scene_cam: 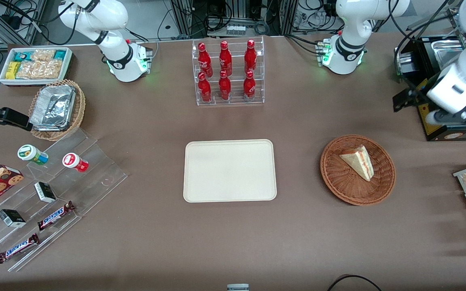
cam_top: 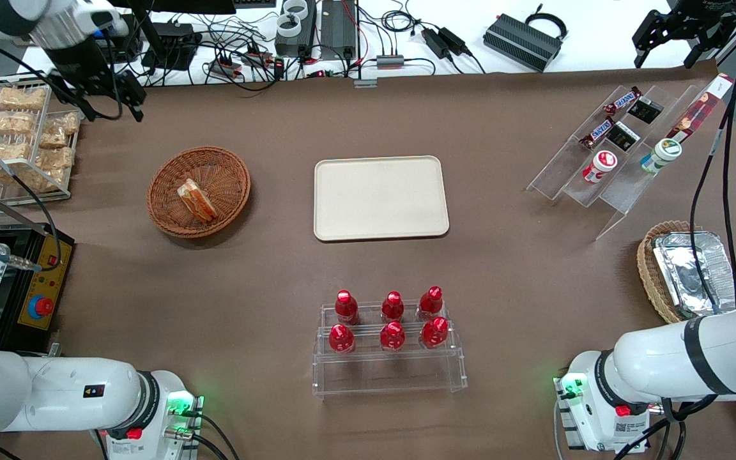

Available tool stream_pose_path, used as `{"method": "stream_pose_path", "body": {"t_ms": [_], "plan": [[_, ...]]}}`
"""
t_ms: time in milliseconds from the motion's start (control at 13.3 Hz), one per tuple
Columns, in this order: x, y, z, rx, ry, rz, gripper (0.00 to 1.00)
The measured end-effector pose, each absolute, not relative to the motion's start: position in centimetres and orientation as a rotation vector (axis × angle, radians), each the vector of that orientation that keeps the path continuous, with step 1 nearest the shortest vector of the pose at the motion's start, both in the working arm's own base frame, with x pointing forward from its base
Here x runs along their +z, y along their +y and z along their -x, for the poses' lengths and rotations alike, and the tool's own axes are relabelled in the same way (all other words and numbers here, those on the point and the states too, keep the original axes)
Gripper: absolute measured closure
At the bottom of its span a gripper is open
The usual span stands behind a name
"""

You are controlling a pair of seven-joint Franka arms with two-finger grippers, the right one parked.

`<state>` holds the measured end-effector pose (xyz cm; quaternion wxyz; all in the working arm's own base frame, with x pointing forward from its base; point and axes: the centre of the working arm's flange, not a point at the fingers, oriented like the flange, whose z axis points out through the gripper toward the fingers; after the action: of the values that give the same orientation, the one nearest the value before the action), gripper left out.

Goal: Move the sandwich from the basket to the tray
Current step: 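Lower the open left gripper over the wrapped sandwich in the basket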

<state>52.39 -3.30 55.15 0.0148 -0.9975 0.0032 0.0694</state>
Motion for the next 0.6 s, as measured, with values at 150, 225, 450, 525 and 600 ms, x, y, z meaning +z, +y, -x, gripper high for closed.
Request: {"method": "stream_pose_path", "body": {"t_ms": [150,225,450,525,600], "plan": [[50.5,-3.1,-52.8,0.166,-0.099,3.105,0.0],[48.3,-3.1,-52.9,0.134,-0.185,3.103,0.0],[43.5,-3.1,-52.4,0.072,-0.412,3.086,0.0],[42.5,-3.1,-52.3,0.061,-0.479,3.077,0.0],[41.5,-3.1,-52.3,0.051,-0.55,3.066,0.0]]}}
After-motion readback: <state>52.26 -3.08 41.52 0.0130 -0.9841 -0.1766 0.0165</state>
